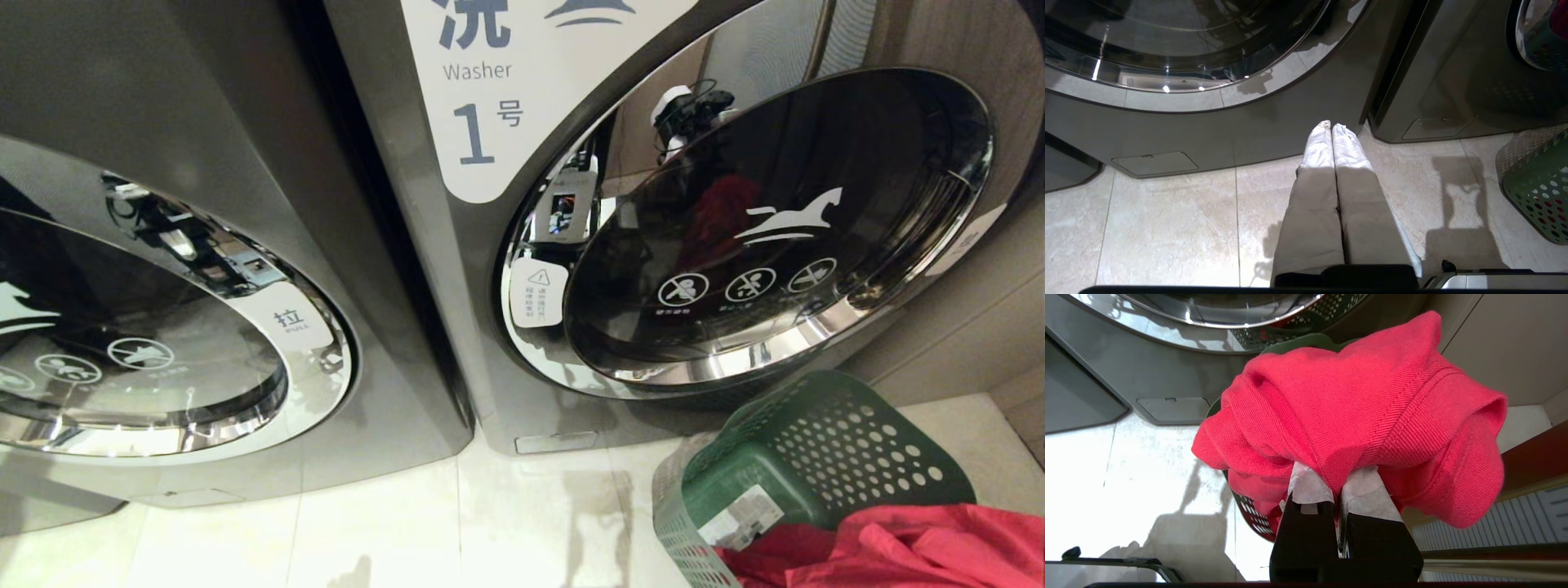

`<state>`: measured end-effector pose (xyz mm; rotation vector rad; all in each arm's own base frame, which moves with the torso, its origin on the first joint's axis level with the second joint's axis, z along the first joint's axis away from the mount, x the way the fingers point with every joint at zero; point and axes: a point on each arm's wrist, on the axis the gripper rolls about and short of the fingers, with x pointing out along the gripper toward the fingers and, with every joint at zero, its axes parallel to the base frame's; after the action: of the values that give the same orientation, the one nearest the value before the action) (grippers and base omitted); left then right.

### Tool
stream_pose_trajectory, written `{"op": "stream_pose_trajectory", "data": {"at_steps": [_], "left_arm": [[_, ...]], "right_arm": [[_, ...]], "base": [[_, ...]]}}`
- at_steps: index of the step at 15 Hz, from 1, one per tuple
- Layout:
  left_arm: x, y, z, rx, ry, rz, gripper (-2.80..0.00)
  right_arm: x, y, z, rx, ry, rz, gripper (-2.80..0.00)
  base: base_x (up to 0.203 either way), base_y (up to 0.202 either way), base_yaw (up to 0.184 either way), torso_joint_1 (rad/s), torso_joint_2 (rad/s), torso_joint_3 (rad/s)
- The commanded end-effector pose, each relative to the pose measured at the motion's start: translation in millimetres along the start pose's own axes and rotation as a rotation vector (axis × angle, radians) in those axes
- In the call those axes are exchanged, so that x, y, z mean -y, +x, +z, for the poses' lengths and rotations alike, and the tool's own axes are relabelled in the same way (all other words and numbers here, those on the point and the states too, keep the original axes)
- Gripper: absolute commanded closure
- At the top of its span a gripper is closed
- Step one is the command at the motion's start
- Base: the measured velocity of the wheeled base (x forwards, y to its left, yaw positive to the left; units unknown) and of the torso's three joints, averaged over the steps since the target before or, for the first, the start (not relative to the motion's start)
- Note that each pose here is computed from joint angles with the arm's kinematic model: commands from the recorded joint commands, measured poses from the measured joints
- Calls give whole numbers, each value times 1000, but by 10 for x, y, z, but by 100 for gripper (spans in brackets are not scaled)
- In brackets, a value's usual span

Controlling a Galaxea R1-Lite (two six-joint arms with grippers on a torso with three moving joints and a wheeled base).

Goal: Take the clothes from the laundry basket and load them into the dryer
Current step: Put the clothes in the dryer

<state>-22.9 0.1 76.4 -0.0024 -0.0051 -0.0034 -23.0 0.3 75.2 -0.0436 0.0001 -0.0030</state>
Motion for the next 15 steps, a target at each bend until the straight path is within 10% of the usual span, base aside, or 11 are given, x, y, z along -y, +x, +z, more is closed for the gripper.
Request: {"op": "stream_pose_trajectory", "data": {"at_steps": [1,15], "left_arm": [[0,-1,0,3,-1,0,0],[0,-1,0,3,-2,0,0]], "right_arm": [[0,1,-1,-2,2,0,0],[0,1,1,0,-1,1,0]], "base": [[0,0,0,12,-2,203],[0,0,0,2,1,202]]}}
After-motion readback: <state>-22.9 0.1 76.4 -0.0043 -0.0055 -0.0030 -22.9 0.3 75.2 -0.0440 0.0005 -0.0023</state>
